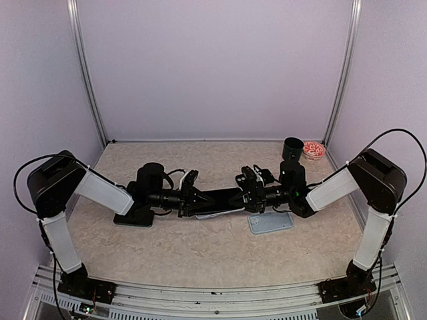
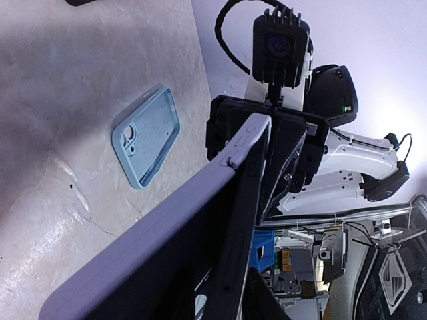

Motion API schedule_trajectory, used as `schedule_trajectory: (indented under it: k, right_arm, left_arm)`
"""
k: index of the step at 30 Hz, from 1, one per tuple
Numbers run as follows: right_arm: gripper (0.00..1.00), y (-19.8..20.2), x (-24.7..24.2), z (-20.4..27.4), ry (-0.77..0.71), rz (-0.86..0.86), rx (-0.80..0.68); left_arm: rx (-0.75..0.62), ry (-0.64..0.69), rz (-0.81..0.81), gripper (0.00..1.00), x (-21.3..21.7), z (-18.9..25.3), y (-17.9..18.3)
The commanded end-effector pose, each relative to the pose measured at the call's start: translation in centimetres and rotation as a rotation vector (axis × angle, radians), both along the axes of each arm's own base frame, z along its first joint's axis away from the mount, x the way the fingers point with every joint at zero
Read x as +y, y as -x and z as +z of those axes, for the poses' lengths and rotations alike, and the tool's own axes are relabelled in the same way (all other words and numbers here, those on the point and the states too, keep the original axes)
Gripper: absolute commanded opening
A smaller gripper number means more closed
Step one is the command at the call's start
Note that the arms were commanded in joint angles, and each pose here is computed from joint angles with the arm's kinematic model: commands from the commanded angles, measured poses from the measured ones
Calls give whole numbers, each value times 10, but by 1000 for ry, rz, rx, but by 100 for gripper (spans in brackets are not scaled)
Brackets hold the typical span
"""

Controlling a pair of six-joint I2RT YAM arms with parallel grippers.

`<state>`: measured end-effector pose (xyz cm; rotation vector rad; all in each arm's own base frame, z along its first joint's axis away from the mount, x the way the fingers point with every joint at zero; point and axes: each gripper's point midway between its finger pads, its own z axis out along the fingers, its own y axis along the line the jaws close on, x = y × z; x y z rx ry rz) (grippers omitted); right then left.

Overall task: Put the phone into the phone case
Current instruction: Install the phone on the phone case.

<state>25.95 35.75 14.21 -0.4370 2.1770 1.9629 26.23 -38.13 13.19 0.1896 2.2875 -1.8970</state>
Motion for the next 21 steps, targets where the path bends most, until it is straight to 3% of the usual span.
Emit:
schedule_trajectory:
  k: [1,21]
  right_arm:
    - [12,3,-3,14,-61,35,-57]
    - [11,0,-9,15,-85,24,-32]
  left_arm:
    - [9,-28,39,24,9,-2,-6]
    - [17,-97,77,27,28,-6,-15]
